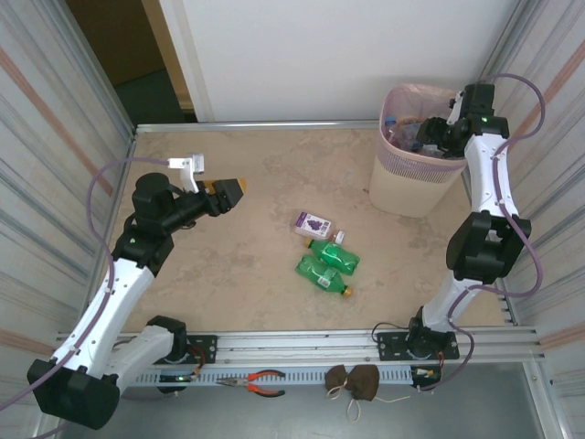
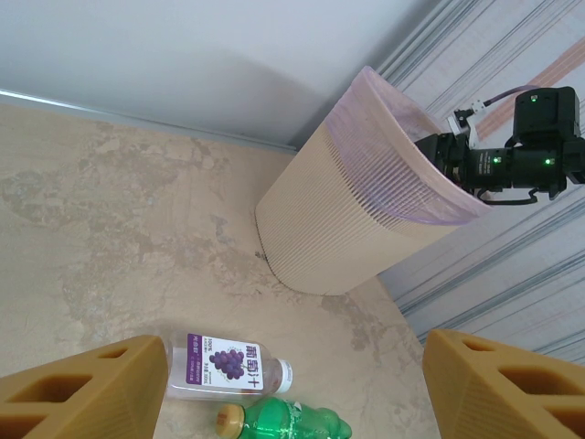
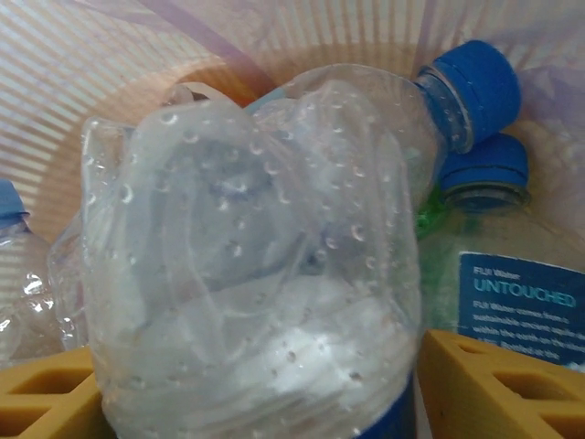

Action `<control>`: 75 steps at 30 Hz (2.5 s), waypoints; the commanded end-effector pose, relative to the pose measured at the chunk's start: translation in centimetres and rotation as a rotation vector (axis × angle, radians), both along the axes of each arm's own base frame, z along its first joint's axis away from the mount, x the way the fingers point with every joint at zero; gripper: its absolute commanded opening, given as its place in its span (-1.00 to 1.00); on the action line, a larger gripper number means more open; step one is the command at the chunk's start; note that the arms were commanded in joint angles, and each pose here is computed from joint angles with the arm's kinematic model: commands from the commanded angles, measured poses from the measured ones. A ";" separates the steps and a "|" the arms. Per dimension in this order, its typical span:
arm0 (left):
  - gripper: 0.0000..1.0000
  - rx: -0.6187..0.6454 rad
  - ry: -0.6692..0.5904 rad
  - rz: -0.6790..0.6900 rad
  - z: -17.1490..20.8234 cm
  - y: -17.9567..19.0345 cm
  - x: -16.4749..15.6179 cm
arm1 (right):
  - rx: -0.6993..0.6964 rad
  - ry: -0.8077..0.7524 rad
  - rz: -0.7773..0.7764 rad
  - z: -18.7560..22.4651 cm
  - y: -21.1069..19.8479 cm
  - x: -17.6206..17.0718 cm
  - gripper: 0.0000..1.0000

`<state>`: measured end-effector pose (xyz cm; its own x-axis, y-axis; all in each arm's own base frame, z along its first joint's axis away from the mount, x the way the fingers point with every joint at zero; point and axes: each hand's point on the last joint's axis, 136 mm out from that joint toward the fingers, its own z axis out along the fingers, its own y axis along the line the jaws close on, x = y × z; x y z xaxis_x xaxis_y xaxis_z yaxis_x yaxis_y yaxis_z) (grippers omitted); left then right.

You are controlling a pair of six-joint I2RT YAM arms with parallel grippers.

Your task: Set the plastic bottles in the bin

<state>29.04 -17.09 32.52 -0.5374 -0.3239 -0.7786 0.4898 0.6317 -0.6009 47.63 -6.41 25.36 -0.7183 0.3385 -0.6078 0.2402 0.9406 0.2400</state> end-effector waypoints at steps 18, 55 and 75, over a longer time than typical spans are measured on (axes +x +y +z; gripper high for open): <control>0.48 -0.021 -0.026 -0.004 0.6 0.0 0.0 | -0.027 -0.060 0.020 5.9 1.4 -3.6 -0.04; 0.48 -0.025 -0.033 -0.012 0.8 -0.2 0.2 | 0.090 -0.267 0.083 11.2 3.0 -1.1 0.01; 0.49 -0.012 -0.034 0.005 0.5 0.3 -0.2 | -0.178 0.063 0.030 -1.0 1.0 4.2 -0.25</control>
<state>29.20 -17.12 32.80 -0.5287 -0.3349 -0.7799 0.4943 0.6255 -0.6036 52.69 -4.76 26.50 -0.7069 0.2331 -0.6678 0.2006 0.9714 0.1267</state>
